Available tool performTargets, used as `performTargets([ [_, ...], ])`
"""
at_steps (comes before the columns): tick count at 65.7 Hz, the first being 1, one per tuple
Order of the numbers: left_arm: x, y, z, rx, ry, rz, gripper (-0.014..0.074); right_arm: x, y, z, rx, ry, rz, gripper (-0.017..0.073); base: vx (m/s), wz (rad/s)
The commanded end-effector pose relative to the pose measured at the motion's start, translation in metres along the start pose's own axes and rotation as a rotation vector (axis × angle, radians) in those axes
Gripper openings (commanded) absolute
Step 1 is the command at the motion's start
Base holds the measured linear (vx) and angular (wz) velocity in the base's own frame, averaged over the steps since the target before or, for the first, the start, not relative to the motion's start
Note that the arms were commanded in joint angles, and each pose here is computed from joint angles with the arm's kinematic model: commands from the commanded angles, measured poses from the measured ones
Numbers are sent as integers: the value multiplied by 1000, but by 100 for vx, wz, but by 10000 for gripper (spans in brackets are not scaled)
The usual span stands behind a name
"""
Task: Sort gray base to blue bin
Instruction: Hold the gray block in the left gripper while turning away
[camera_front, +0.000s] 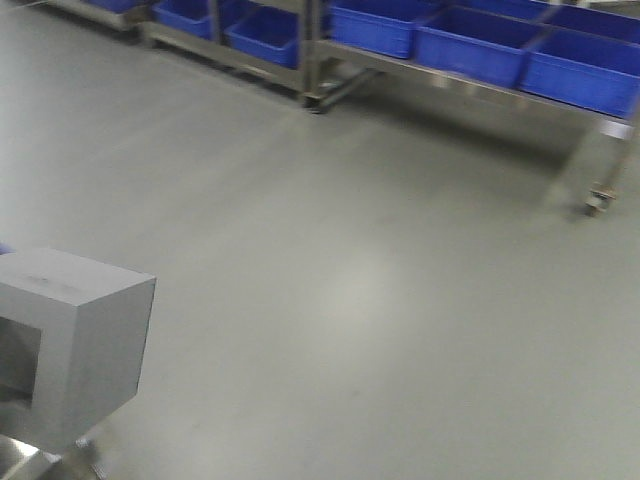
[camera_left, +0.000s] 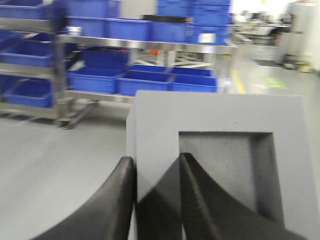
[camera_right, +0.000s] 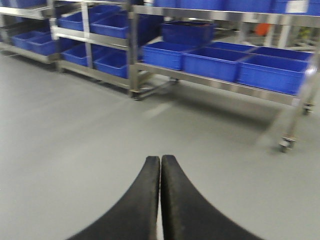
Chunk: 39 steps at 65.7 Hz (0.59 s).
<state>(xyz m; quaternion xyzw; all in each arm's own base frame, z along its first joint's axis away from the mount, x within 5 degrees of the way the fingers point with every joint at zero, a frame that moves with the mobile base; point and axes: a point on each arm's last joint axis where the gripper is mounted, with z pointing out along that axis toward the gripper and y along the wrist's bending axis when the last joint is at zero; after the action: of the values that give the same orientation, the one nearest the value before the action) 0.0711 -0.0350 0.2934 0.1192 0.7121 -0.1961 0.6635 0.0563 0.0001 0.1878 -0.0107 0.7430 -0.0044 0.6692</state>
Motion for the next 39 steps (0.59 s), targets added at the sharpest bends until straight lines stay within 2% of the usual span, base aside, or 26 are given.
performTargets([
  [1, -19, -1, -1, 7, -126, -13, -6, -2, 0, 0, 3, -71, -11, -9, -5, -80],
  [39, -19, -1, -1, 7, -126, -13, -6, -2, 0, 0, 3, -71, -11, -9, 1, -80],
])
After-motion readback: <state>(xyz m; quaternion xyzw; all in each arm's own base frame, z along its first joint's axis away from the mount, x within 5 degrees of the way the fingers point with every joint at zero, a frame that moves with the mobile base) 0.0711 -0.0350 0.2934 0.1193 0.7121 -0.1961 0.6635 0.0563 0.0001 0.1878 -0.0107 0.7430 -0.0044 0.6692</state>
